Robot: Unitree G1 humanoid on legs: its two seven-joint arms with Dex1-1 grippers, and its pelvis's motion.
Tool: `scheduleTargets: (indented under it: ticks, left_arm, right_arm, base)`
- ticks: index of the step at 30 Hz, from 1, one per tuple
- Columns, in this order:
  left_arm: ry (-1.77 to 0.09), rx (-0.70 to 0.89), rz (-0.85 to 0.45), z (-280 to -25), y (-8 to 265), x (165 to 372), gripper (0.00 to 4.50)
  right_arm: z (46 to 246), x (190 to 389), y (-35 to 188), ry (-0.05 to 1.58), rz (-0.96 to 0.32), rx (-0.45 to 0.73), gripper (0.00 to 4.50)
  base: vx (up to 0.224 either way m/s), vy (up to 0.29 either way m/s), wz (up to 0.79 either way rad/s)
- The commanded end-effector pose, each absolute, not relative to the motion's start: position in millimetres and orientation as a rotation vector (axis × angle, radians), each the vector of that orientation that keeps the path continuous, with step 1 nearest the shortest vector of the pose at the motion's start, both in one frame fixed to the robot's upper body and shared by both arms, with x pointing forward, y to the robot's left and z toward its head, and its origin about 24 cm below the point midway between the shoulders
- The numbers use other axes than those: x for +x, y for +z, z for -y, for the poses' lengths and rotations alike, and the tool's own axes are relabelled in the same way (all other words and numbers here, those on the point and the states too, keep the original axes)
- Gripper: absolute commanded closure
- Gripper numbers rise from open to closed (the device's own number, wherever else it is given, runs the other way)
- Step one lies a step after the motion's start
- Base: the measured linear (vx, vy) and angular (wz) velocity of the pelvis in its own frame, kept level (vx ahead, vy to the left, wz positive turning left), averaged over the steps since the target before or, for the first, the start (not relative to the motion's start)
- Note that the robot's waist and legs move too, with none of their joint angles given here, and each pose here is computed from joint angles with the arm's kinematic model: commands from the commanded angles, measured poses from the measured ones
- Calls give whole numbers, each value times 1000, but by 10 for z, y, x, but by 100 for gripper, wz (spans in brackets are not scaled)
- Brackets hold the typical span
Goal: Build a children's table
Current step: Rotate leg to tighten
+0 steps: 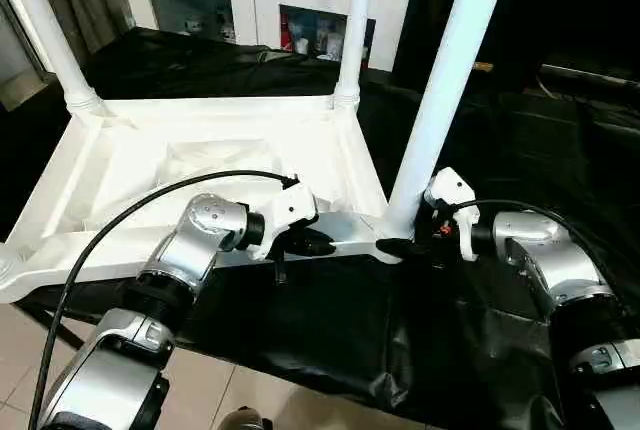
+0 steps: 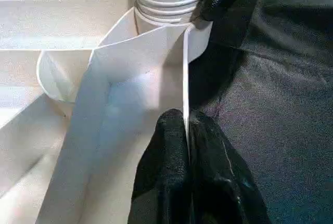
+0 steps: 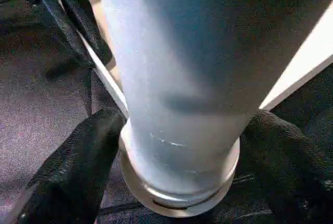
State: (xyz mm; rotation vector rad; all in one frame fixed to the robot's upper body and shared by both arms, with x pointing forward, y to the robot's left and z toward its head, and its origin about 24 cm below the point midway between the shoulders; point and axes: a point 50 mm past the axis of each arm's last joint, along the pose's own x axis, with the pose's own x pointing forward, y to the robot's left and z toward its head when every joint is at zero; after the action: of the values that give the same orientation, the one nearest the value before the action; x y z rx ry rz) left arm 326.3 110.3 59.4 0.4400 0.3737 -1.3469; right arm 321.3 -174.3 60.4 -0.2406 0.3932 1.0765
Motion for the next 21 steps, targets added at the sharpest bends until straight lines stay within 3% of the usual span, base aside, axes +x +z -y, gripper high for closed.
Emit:
scheduleTargets:
  ticks: [1,7,8,14,17,21]
  left_arm:
    - [-1404,408,-287,-978,713,3249,450]
    - [-1404,409,-294,-984,705,3242,450]
    - [-1405,407,-297,-987,702,3238,450]
    - [-1394,399,-303,-987,685,3235,450]
    - [-1281,412,-336,-954,626,3318,450]
    - [-1089,423,-358,-821,591,3482,450]
  right_arm:
    - [1729,3202,639,1087,-374,-232,102]
    - [1724,3181,606,1090,-385,-235,139]
    - [1722,3178,598,1088,-387,-230,164]
    - [1701,3180,548,1054,-375,-206,172]
    - [1677,3328,472,821,-338,-197,174]
    - [1509,3430,327,563,-359,-34,175]
  base:
    - [0,0,0]
    - [0,0,0]
    - [0,0,0]
    - [0,0,0]
    - [0,0,0]
    - [0,0,0]
